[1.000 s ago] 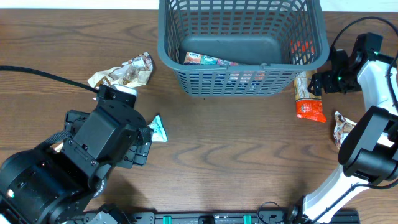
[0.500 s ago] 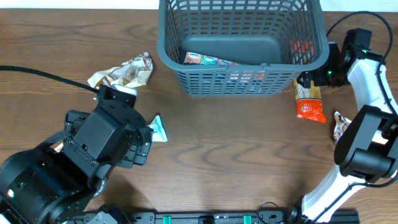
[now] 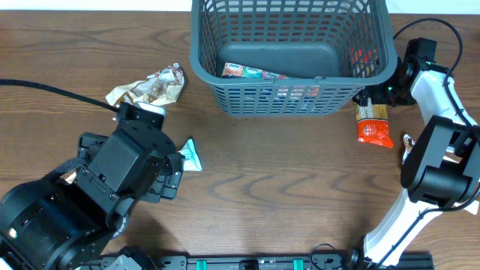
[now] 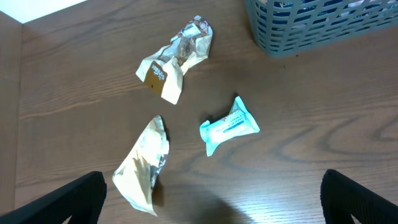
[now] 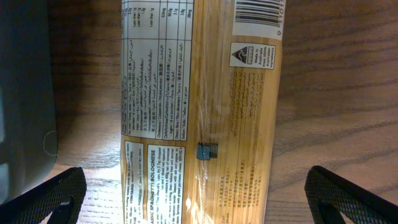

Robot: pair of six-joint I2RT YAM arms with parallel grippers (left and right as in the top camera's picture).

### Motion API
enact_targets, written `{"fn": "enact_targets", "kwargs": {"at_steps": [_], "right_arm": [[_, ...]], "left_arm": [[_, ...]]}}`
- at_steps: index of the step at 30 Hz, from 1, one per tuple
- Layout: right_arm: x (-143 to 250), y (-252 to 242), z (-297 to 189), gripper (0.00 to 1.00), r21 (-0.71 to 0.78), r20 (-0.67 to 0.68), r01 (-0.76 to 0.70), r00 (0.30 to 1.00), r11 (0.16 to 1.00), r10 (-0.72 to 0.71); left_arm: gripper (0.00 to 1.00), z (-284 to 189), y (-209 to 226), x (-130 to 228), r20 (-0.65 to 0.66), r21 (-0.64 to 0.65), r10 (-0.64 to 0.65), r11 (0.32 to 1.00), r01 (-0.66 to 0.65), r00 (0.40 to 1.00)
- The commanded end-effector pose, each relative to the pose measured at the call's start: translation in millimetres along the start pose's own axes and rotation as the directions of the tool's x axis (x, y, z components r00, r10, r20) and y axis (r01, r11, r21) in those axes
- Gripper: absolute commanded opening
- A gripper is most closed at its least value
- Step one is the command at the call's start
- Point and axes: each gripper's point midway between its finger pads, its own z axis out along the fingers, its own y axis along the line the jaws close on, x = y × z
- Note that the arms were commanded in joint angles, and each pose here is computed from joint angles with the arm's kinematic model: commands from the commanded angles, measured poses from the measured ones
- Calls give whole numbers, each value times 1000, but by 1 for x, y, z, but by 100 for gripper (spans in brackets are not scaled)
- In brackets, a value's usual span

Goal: Pack container
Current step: 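Grasp the red-labelled spaghetti package with the right gripper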

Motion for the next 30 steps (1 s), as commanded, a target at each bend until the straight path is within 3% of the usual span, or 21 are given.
{"fn": "enact_targets", "kwargs": {"at_steps": [1, 30], "right_arm": [[5, 4, 13, 99, -7, -25, -11, 1000, 1000, 11], [25, 4, 37, 99, -19, -106, -55, 993, 998, 52]], "left_arm": [[99, 1, 7, 17, -70, -29, 51, 998, -53, 996], [99, 1, 7, 17, -70, -30, 48, 998, -50, 996]]}}
